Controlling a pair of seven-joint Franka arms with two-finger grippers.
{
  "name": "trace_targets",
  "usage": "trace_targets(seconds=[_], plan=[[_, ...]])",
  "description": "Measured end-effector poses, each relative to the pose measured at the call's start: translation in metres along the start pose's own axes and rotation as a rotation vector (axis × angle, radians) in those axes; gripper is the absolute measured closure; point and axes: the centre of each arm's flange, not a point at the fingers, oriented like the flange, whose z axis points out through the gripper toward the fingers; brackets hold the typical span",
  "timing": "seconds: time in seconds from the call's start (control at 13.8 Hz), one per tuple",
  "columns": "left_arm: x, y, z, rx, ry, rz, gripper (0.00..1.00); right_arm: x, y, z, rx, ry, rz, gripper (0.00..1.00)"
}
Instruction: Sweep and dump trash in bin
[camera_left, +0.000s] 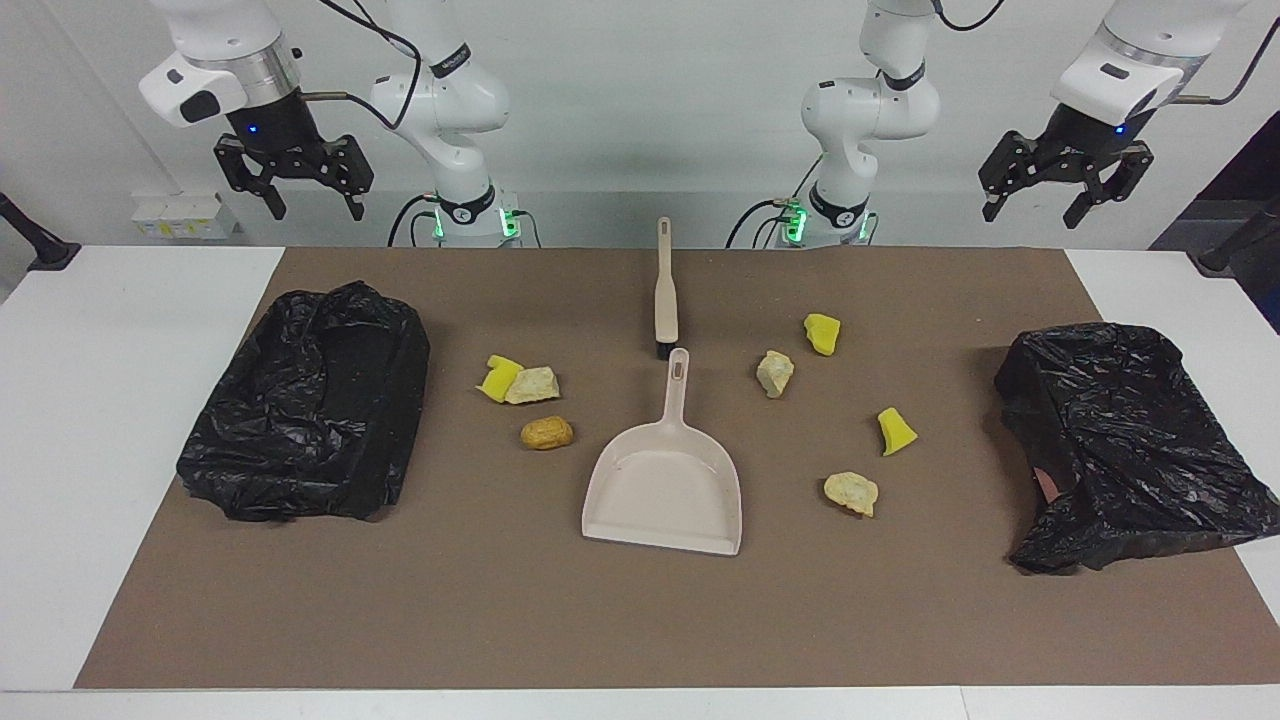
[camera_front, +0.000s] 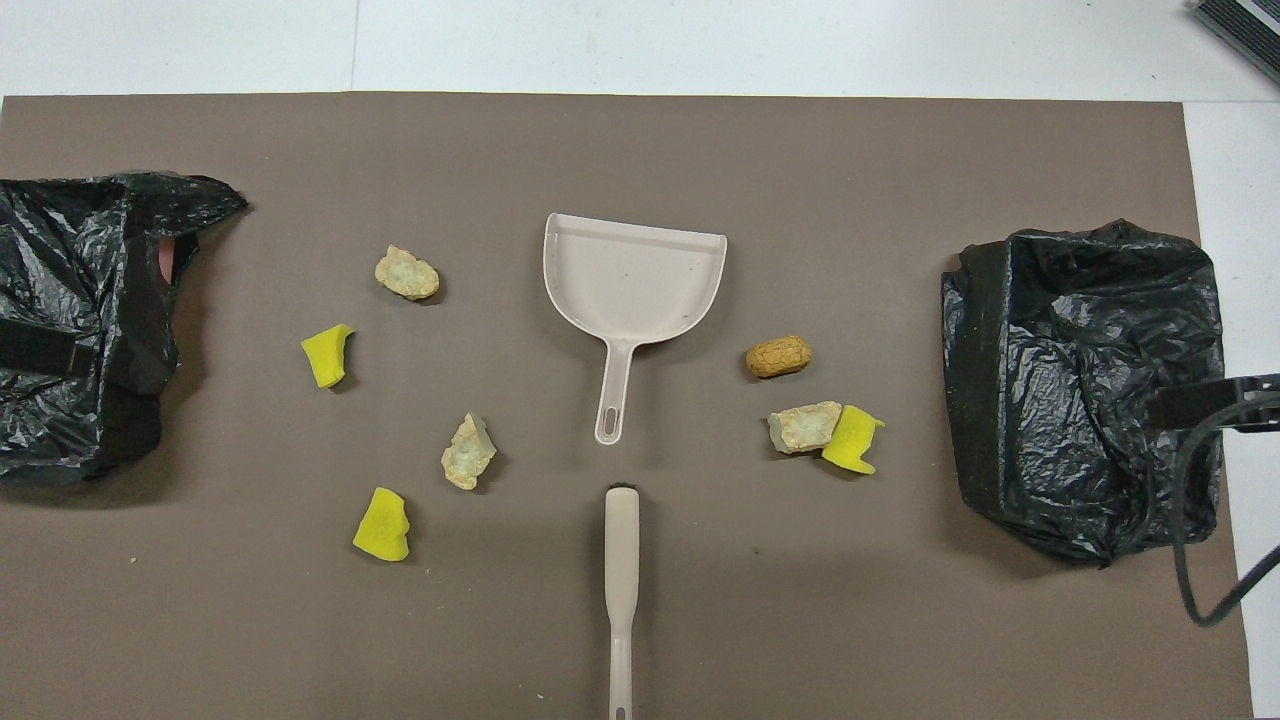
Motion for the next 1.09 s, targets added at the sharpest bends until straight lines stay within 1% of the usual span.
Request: trace_targets(seconds=[0.14,0.43,0.65,0.8,1.09], plan=[[0.000,0.000,0.000,0.000,-0.002,0.001,0.00,-0.003,-0.005,-0.004,0.002,-0.001,-0.008,0.00],[0.000,0.006,0.000,0.000,-0.002,0.012,0.00,-0.005,-0.009,-0.006,0.045,-0.002,-0.011,0.00],[0.000,0.013,0.001,-0.002,-0.006,0.005,0.00,-0.005,-0.013,-0.007,0.045,-0.002,-0.019,0.00],[-0.003,0.025,0.004,-0.005,-0.013,0.013,0.00,-0.005,-0.014,-0.007,0.045,-0.001,-0.021,0.00],[-0.012,0.068,0.008,-0.007,-0.024,0.077,0.00,-0.005,-0.009,-0.007,0.046,-0.001,-0.011,0.00]])
